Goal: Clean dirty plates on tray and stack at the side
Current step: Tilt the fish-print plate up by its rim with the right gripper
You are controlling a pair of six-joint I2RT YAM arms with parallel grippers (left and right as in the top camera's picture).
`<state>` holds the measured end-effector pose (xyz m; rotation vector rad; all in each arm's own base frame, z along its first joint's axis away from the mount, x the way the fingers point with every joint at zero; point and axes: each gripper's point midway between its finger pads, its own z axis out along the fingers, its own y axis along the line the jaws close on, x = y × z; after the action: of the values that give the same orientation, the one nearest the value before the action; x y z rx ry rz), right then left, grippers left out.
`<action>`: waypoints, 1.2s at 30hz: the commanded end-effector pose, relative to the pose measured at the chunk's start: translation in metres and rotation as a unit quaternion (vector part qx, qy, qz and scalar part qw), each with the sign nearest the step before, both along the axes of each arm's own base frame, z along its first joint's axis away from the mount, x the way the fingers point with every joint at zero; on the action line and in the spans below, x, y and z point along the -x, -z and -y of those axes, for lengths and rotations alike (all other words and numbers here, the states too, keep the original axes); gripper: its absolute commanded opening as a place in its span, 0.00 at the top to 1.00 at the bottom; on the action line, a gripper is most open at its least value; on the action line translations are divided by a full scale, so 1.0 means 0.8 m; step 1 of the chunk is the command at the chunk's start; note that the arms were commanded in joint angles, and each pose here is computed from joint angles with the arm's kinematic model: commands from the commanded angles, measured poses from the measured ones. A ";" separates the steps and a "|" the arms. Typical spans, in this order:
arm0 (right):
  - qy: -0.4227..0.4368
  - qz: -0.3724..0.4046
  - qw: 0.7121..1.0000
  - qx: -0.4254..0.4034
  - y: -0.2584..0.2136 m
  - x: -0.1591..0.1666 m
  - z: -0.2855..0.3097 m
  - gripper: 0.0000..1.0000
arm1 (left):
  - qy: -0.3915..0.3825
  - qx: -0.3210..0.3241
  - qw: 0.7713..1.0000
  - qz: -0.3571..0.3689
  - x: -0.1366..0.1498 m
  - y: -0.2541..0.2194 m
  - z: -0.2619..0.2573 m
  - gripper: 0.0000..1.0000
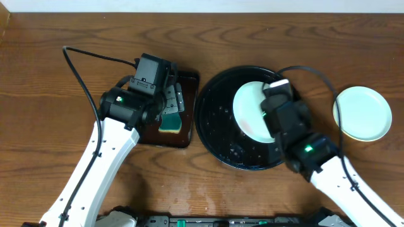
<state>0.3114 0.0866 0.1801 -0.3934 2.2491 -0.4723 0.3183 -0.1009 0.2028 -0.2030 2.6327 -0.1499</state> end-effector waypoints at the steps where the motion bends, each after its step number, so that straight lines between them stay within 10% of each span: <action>1: 0.007 0.066 0.992 0.104 -0.041 0.009 0.000 0.99 | -0.001 0.003 1.000 0.006 -0.003 -0.007 0.000 0.18; 36: -0.008 0.189 0.955 0.227 -0.116 0.042 -0.047 0.99 | -0.001 0.003 1.000 0.006 -0.003 -0.007 0.000 0.18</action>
<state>0.2814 0.1268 0.2631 -0.5319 1.7784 -0.9585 0.3183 -0.1009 0.2028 -0.2030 2.6327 -0.1499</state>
